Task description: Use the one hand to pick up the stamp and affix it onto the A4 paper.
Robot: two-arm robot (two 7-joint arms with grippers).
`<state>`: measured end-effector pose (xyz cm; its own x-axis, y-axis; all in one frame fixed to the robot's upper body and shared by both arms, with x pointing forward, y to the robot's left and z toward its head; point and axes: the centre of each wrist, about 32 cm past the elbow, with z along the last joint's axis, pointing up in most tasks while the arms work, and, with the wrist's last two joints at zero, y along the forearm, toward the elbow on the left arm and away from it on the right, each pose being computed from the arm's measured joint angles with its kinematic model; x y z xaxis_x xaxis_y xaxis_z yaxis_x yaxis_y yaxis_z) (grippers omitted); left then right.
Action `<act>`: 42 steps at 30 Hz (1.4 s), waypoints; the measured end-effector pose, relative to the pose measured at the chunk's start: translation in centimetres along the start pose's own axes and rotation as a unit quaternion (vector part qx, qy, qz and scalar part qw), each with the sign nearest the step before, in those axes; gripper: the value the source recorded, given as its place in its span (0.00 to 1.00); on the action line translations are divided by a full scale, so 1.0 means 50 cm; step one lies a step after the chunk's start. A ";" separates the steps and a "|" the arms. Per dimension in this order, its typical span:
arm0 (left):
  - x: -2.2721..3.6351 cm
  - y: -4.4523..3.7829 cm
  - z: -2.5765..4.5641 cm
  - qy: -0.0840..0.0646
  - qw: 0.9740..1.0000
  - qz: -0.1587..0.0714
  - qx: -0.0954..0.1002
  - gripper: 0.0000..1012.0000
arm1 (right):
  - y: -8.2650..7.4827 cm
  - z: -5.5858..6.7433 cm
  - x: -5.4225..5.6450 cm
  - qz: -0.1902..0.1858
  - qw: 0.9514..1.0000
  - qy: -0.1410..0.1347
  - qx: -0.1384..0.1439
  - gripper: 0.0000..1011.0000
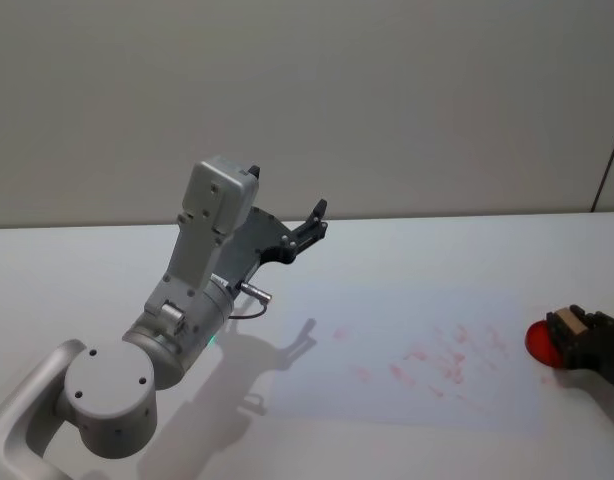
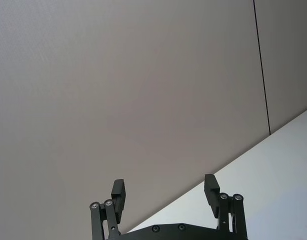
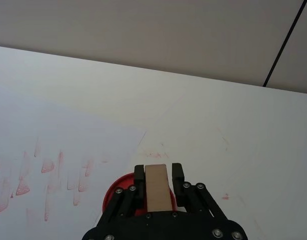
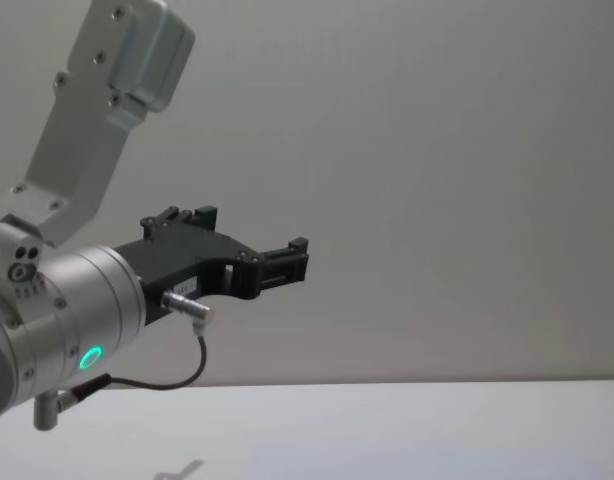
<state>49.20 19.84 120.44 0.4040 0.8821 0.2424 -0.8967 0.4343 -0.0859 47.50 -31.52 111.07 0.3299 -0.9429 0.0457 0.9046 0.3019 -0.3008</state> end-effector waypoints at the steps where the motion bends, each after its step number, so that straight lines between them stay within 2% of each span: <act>1: 0.000 0.000 0.000 0.000 1.000 0.000 0.000 0.99 | 0.000 0.000 0.000 -0.001 1.000 0.000 0.000 0.34; 4: 0.000 0.000 0.000 0.000 1.000 0.000 0.000 0.99 | 0.001 0.000 -0.001 -0.002 1.000 0.002 0.001 0.25; 6: 0.000 0.000 0.000 0.000 1.000 0.000 0.000 0.99 | 0.002 0.001 -0.001 -0.002 1.000 0.003 0.002 0.22; 18: 0.000 0.000 0.000 0.000 1.000 0.000 0.000 0.99 | 0.010 0.023 -0.016 0.014 0.999 0.016 0.030 0.22; 23: 0.000 0.000 0.000 0.000 1.000 0.000 0.000 0.99 | 0.021 0.045 -0.036 0.036 0.998 0.024 0.055 0.22; 30: 0.000 0.000 0.000 0.000 1.000 0.000 0.000 0.99 | 0.037 0.062 -0.058 0.054 0.996 0.026 0.072 0.22; 42: 0.000 0.000 0.000 0.000 1.000 0.000 0.000 0.99 | 0.074 0.055 -0.087 0.070 0.995 0.015 0.072 0.22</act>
<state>49.20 19.84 120.44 0.4041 0.8820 0.2425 -0.8966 0.4344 -0.0859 50.16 -25.89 112.35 0.4482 -0.8938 -0.0164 0.8809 0.4448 -0.1619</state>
